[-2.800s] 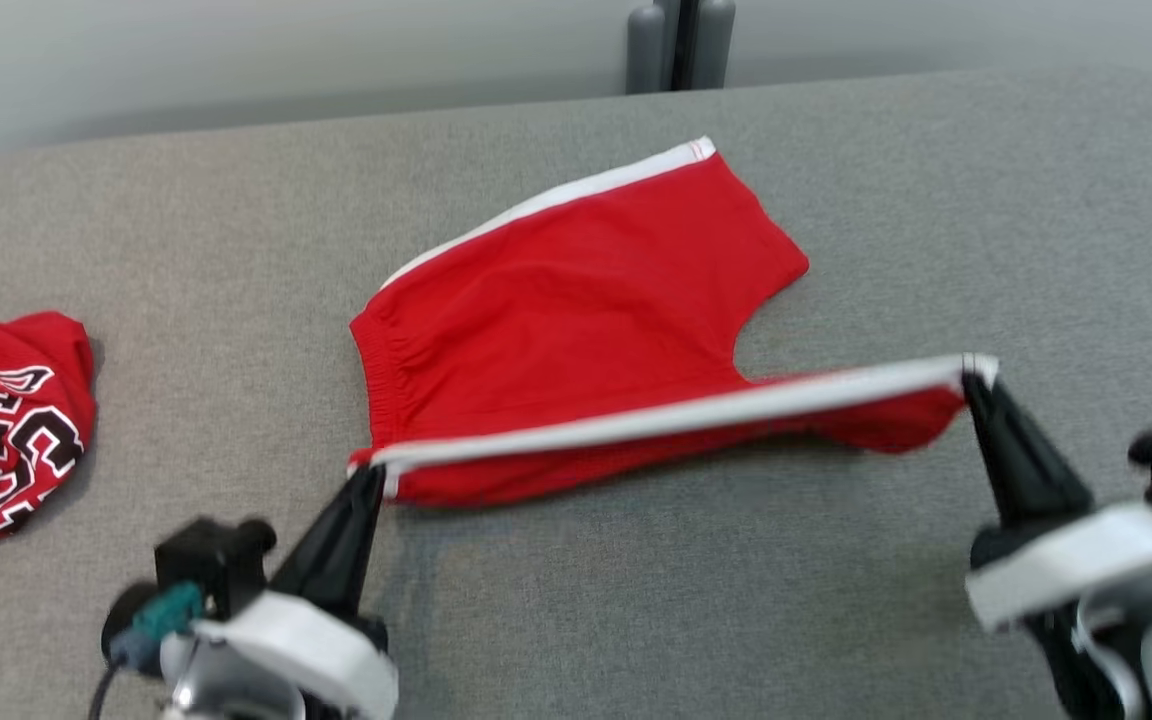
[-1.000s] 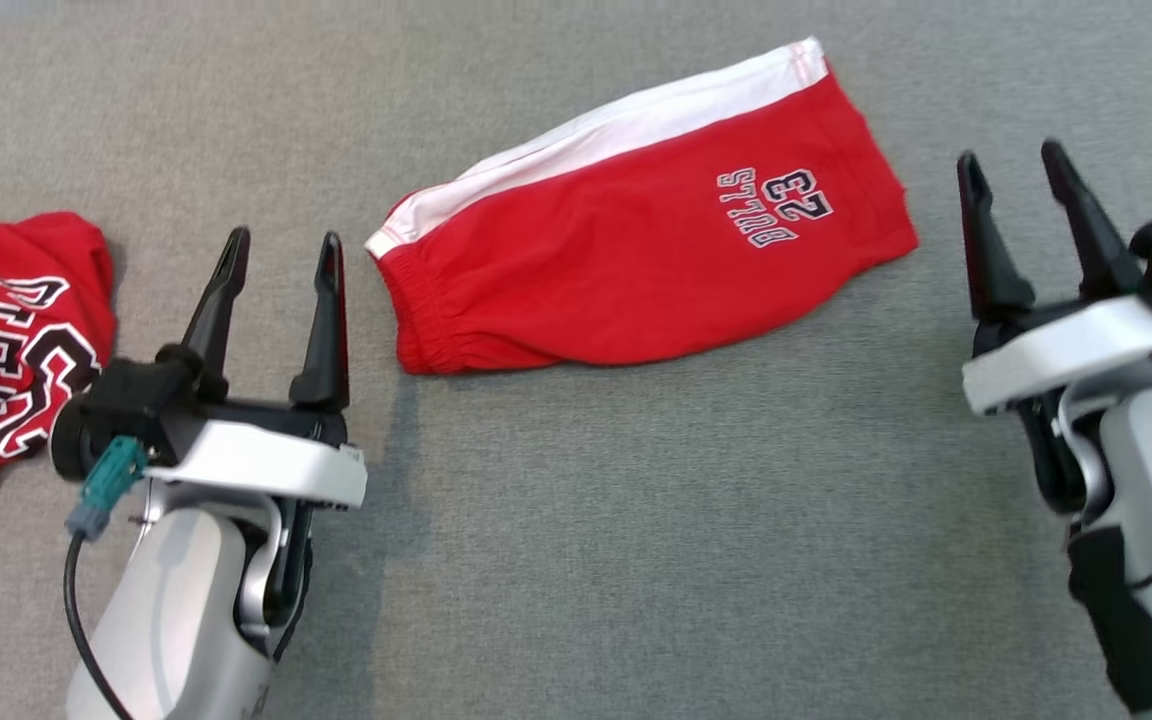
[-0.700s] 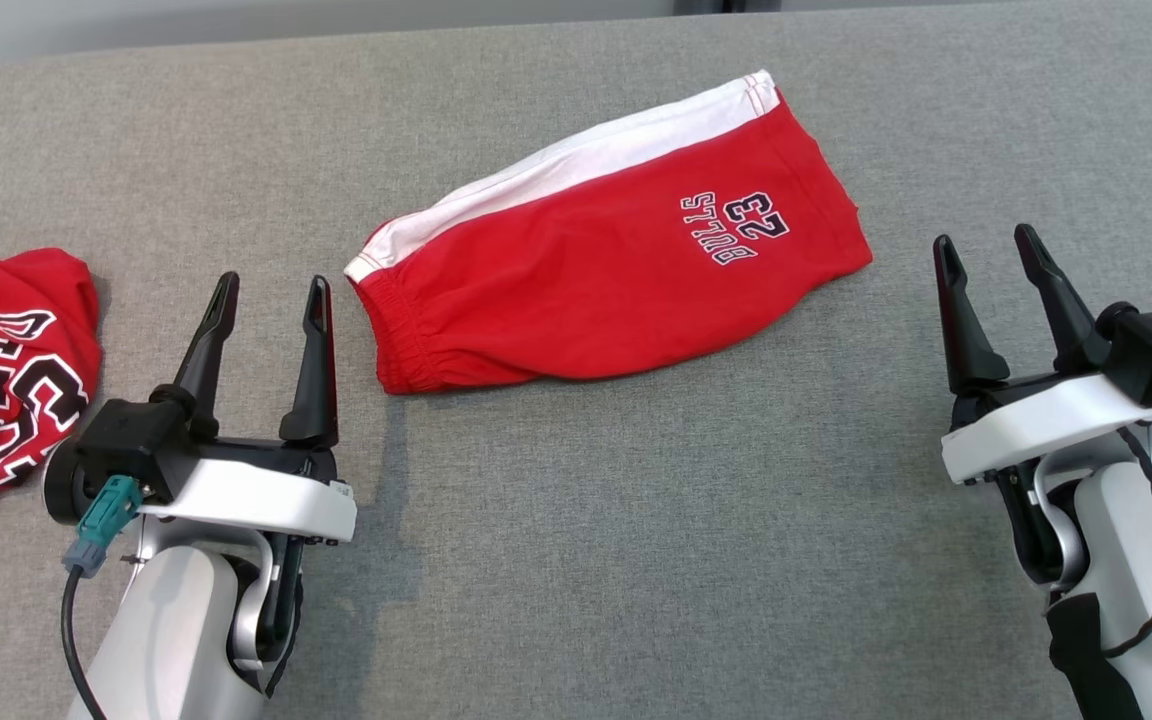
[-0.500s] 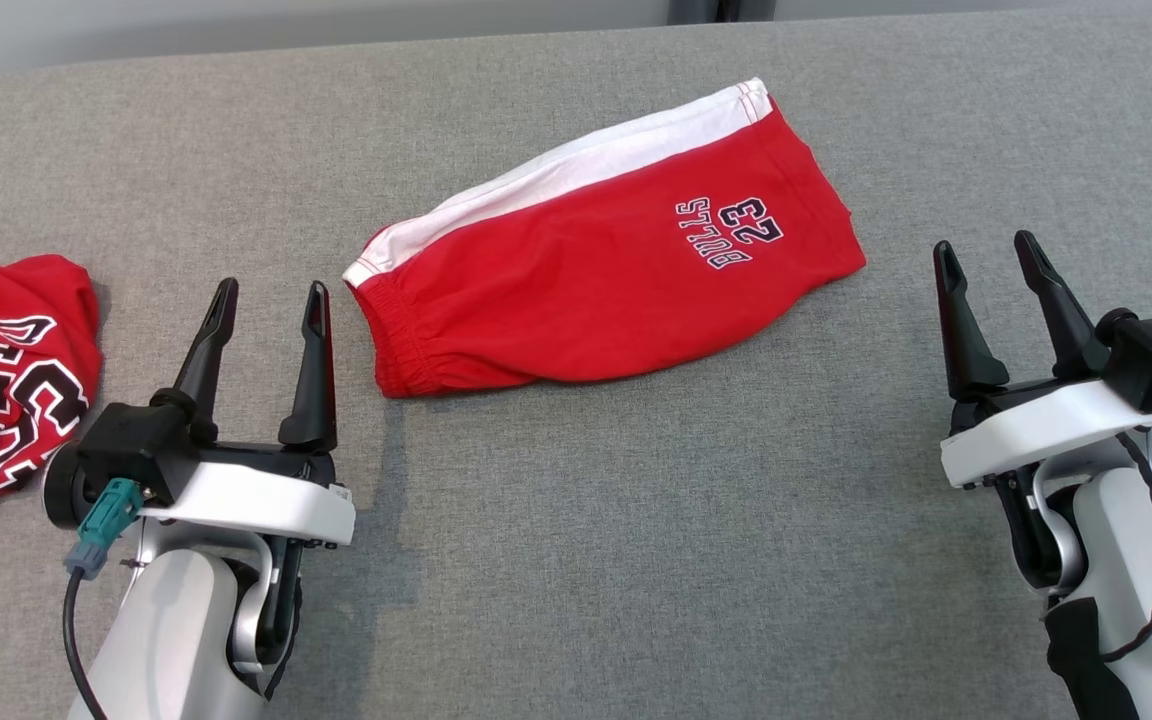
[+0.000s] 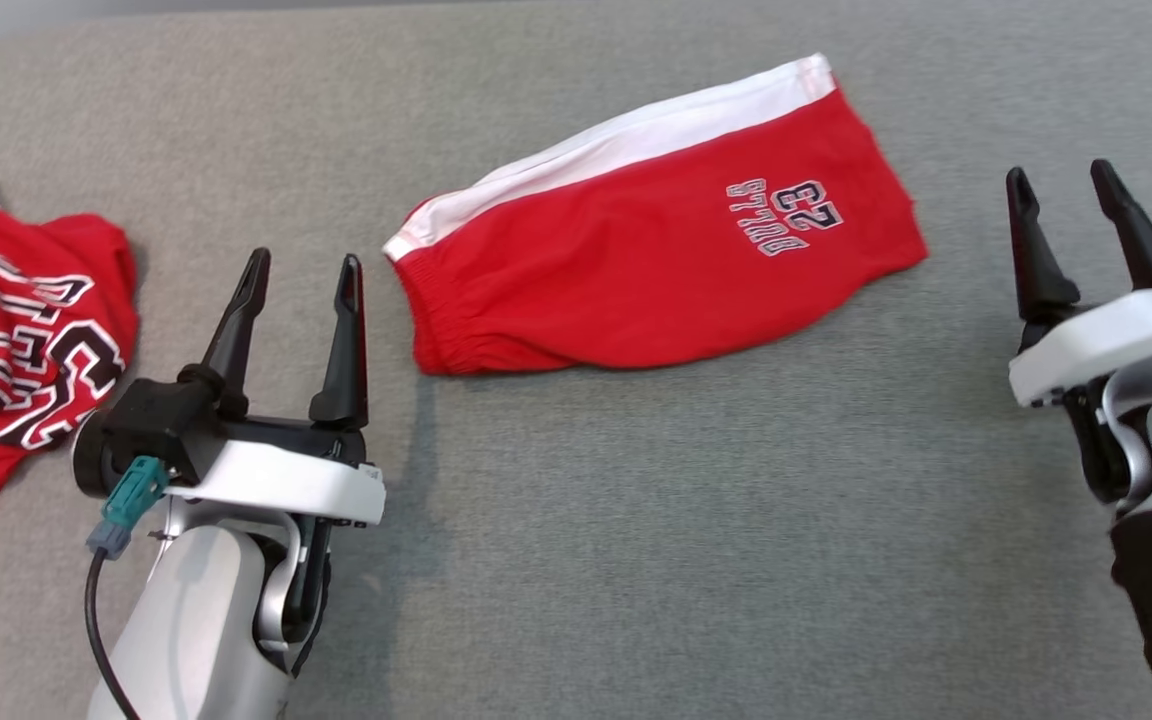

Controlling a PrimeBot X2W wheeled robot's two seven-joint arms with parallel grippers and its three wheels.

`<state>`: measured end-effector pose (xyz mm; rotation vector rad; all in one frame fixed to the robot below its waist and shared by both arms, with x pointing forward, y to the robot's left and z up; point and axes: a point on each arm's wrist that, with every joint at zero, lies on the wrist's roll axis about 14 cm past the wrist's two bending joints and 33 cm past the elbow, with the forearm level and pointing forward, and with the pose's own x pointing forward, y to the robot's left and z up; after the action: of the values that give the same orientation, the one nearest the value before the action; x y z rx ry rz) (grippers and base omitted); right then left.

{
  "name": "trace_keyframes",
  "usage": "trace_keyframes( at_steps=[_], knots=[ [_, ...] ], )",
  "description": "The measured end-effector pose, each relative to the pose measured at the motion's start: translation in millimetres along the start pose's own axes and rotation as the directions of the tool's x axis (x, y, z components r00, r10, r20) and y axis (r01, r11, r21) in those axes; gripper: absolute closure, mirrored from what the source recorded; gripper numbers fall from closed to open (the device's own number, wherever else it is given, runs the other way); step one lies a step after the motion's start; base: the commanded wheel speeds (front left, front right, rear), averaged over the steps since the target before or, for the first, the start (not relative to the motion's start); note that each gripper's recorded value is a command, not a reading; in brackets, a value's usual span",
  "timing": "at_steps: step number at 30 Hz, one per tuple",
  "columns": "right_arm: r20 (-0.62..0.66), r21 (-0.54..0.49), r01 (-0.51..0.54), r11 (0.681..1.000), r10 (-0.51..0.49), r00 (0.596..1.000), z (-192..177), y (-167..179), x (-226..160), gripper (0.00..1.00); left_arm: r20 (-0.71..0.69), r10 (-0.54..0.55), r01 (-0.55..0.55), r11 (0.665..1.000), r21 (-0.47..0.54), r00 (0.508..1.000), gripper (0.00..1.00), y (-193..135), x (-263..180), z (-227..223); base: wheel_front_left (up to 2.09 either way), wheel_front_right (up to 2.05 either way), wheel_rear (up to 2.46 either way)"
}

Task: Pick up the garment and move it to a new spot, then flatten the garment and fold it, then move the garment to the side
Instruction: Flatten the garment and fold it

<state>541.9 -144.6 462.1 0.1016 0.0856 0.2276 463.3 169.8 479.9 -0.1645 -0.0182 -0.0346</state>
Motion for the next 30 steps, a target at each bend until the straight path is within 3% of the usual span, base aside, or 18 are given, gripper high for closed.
trace_keyframes(
  at_steps=[6,14,15,16,17,23,30],
  knots=[
    [-0.139,-0.006,-0.067,0.998,0.066,0.988,-40.8,22.8,30.6,0.00,-0.003,0.030,-0.030,1.000,-0.007,1.000,0.00,10.3,-0.3,-1.8,0.00,0.00,0.00],
    [-0.286,0.067,-0.090,0.994,0.105,0.952,-92.7,48.7,43.8,0.02,-0.027,0.068,-0.067,0.998,0.005,0.997,0.00,23.7,-6.1,-10.5,0.00,0.00,0.00],
    [-0.287,0.072,-0.092,0.993,0.109,0.952,-93.3,50.8,45.3,0.50,-0.029,0.069,-0.069,0.998,0.007,0.997,0.00,24.3,-6.1,-11.3,0.00,0.00,0.00],
    [-0.288,0.077,-0.091,0.993,0.110,0.951,-94.1,51.9,45.4,0.83,-0.031,0.070,-0.070,0.998,0.006,0.997,0.00,24.5,-5.9,-11.9,0.00,0.00,0.00],
    [-0.288,0.080,-0.092,0.993,0.111,0.951,-94.6,53.1,45.4,1.00,-0.031,0.070,-0.070,0.998,0.007,0.997,0.00,24.5,-5.6,-12.3,0.00,0.00,0.00],
    [-0.242,0.126,-0.088,0.988,0.116,0.963,-88.3,59.2,38.6,1.00,-0.024,0.053,-0.053,0.999,0.009,0.998,0.00,18.9,-3.3,-10.5,0.00,0.00,0.00],
    [-0.211,0.189,-0.068,0.980,0.108,0.971,-88.4,60.9,-0.9,1.00,-0.012,0.044,-0.044,0.999,-0.001,0.999,0.00,12.5,-9.4,-4.3,0.00,0.00,0.00]
  ],
)
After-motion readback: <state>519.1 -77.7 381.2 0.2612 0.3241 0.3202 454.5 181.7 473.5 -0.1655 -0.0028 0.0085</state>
